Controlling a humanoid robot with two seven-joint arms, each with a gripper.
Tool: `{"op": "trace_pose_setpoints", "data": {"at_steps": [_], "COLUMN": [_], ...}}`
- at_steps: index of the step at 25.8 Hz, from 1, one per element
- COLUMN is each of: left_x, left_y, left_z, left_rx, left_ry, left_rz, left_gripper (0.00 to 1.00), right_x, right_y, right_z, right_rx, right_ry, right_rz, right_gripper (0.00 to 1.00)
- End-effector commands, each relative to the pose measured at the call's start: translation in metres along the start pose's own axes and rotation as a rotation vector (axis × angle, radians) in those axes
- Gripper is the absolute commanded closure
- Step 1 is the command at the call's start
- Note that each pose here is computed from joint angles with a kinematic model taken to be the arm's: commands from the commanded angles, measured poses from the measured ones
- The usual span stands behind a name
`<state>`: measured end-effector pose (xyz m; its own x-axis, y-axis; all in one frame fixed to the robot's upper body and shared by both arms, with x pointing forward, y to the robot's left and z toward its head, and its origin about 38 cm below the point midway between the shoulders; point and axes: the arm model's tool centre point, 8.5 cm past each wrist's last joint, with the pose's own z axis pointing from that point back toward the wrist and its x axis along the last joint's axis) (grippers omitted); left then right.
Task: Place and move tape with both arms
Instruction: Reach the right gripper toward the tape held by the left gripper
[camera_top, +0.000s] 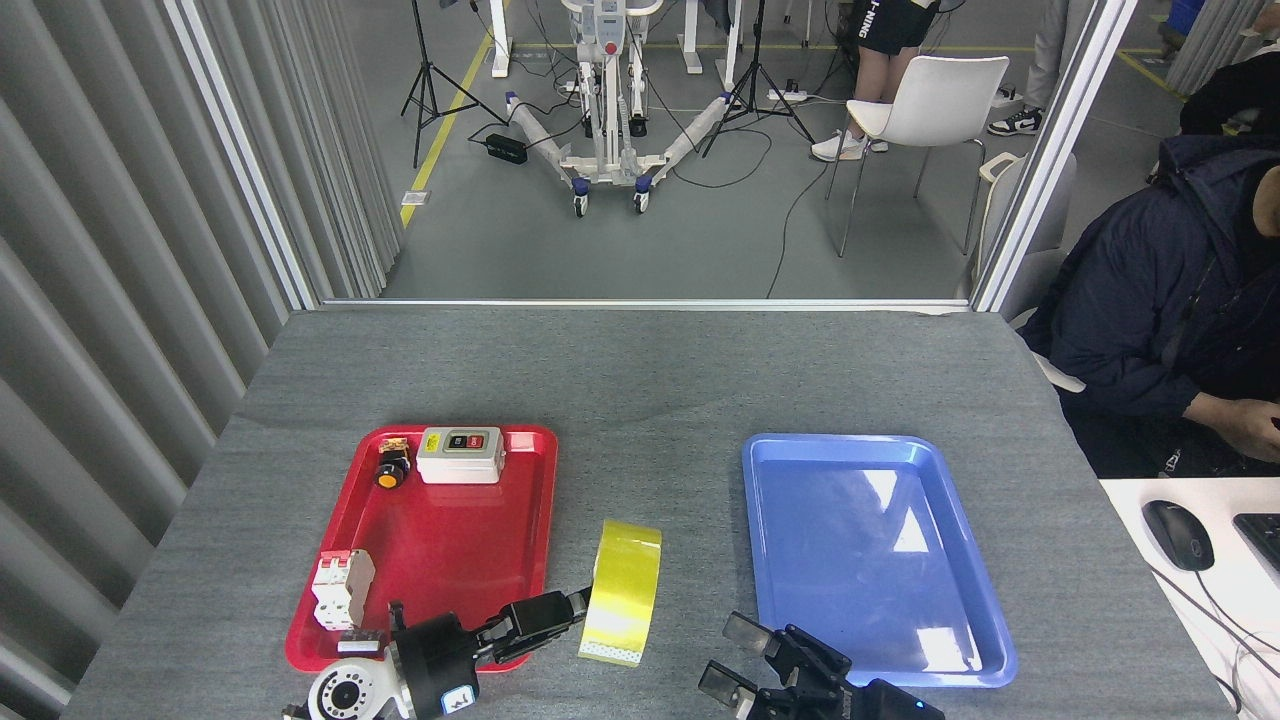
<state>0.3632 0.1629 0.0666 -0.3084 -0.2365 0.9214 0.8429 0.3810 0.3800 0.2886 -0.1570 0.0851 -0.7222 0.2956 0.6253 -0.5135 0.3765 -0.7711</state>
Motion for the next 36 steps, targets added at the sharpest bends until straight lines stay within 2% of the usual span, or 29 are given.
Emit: {"op": "trace_pose_setpoints", "data": {"at_steps": [1,3,8,12,14,16,19,21,26,31,36], "left_x": [0.000,-0.001,0.001,0.001,0.000,0.000,0.000,-0.001,-0.002,-0.003,-0.003], "left_y": [0.003,0.002,0.008,0.011,0.011,0.012,0.012,0.012,0.010,0.012,0.013], "left_z": [-0.001,-0.001,-0.003,-0.003,-0.001,0.000,0.000,0.002,0.003,0.006,0.006], "left_rx": [0.000,0.000,0.002,0.002,0.003,0.003,0.002,0.005,0.006,0.017,0.019], "left_ry": [-0.003,-0.001,-0.004,-0.001,0.003,0.006,0.006,0.008,0.009,0.013,0.012], "left_rz": [-0.008,-0.006,-0.015,-0.018,-0.018,-0.019,-0.021,-0.020,-0.017,-0.015,-0.016], "left_gripper": [0.91,0.91,0.91,0.91,0.90,0.91,0.91,0.91,0.91,0.90,0.90], "right_x": [0.007,0.010,0.000,-0.002,0.003,0.006,-0.002,-0.004,-0.009,-0.007,-0.004], "right_y": [-0.004,-0.014,-0.041,-0.038,-0.039,-0.043,-0.043,-0.043,-0.057,-0.054,-0.038], "right_z": [-0.006,-0.012,-0.021,-0.052,-0.063,-0.070,-0.067,-0.066,-0.056,-0.066,-0.082], "right_rx": [-0.043,-0.067,-0.123,-0.076,-0.063,-0.050,0.029,0.038,0.043,0.032,0.074], "right_ry": [-0.044,-0.060,-0.023,0.023,-0.002,-0.019,0.038,0.058,0.063,0.071,0.110], "right_rz": [0.007,0.015,-0.054,-0.152,-0.227,-0.262,-0.262,-0.273,-0.233,-0.279,-0.334], "right_gripper": [0.00,0.00,0.01,0.01,0.01,0.01,0.01,0.01,0.01,0.01,0.01]}}
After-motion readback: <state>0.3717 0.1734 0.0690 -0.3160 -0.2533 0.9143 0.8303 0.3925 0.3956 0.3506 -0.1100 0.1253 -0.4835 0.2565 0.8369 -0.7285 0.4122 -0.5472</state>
